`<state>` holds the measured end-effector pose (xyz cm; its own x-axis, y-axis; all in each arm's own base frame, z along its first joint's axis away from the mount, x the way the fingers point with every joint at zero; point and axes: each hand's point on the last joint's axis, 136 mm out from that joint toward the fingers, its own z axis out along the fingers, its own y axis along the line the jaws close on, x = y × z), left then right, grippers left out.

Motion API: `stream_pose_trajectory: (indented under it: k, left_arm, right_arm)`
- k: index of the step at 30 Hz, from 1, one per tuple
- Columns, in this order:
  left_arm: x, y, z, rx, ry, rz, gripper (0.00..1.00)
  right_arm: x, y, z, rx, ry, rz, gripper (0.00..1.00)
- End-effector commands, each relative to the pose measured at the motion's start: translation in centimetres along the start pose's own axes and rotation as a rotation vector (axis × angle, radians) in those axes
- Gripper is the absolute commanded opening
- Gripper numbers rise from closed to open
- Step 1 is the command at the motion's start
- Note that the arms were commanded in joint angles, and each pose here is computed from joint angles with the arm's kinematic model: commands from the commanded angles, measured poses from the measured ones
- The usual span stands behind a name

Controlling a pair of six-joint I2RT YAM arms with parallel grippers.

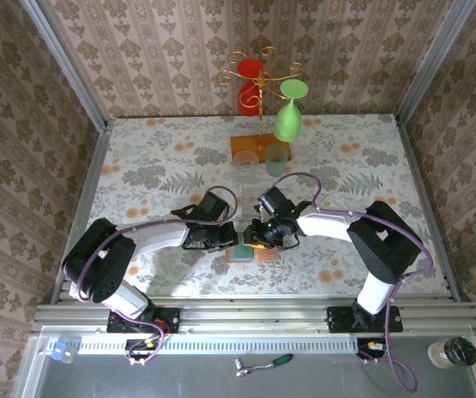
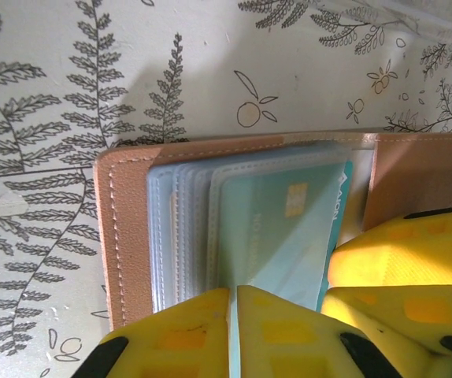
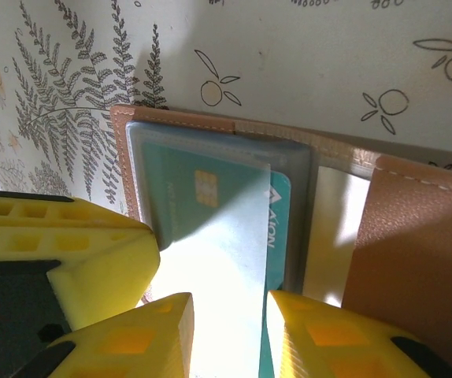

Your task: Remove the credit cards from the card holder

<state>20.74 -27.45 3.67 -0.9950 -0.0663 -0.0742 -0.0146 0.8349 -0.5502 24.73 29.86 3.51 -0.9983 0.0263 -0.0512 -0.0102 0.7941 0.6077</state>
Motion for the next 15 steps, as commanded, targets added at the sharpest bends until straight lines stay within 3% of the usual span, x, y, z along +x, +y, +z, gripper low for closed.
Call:
stream_pose_trajectory:
  k: [1,15]
  left_arm:
    - [-0.6,-0.8,-1.0,0.004,-0.024,0.023,0.12]
    - [0.9,1.5,0.9,-0.056,0.043,-0.010,0.10]
  right_arm:
    - [0.4,-0.5,-0.7,0.048,-0.001,-0.009,0.31]
    - [0.4,-0.9,-1.2,0.085,-0.008,-0.013,0.31]
